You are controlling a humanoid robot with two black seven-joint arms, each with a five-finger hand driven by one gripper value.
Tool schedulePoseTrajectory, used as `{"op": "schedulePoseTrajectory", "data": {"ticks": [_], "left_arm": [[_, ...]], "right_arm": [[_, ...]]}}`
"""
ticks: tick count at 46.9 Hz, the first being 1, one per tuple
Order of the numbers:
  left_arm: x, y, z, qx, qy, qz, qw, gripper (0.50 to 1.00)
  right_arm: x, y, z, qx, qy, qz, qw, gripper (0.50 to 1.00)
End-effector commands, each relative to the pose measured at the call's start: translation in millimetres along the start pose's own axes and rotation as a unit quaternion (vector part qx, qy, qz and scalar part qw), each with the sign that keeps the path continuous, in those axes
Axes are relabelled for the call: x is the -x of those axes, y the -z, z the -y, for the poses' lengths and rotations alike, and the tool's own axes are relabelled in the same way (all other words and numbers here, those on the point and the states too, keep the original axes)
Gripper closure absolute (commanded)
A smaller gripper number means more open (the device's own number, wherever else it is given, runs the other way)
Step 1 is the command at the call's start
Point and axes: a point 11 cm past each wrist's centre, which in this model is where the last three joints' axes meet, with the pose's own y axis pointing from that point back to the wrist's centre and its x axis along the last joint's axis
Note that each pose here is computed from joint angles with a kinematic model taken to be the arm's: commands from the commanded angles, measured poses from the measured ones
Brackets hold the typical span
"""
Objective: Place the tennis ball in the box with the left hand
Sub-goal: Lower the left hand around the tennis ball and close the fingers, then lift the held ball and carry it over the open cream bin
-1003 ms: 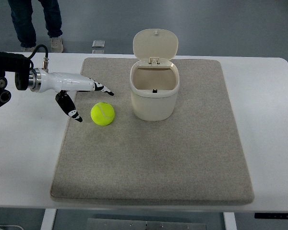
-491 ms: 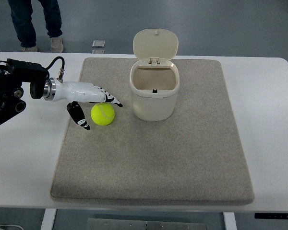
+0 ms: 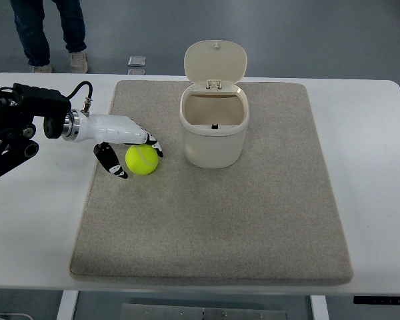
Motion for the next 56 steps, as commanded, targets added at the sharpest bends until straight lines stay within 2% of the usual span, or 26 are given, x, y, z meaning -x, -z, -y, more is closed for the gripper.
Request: {"op": "schedulePoseTrajectory", "data": {"ticks": [1,10,13,22,32,48,56], "left_arm": [[-0.8,0.2,0.9,0.000,-0.005,0.002,1.000,0.729],[-1.3,0.7,0.8,-0.001,-0.007,0.003,1.000,0.838],[-2.0,0.6,0.7,-0.001,-0.008,0.003,1.000,0.849],[-6.2,2.5,-3.4,-0.003,-0.015,0.003,1.000,1.000],[-46.4,12.8,-30.1,-0.020,-0.076,0.029,0.996,1.000],[-58.8,2.6,-50.2,0.009,-0.090,0.054,0.994,1.000],[-73.5,1.5,-77.2,0.024,-0.109,0.063,0.992,1.000]], "right_arm": [[0.0,0.0,0.0,0.000,0.000,0.000,1.000,0.562],[0.0,0.0,0.0,0.000,0.000,0.000,1.000,0.562],[0.0,0.0,0.0,0.000,0.000,0.000,1.000,0.562],[0.0,0.0,0.0,0.000,0.000,0.000,1.000,0.562],[0.0,0.0,0.0,0.000,0.000,0.000,1.000,0.562],[0.0,0.0,0.0,0.000,0.000,0.000,1.000,0.562],[0.0,0.0,0.0,0.000,0.000,0.000,1.000,0.562]]}}
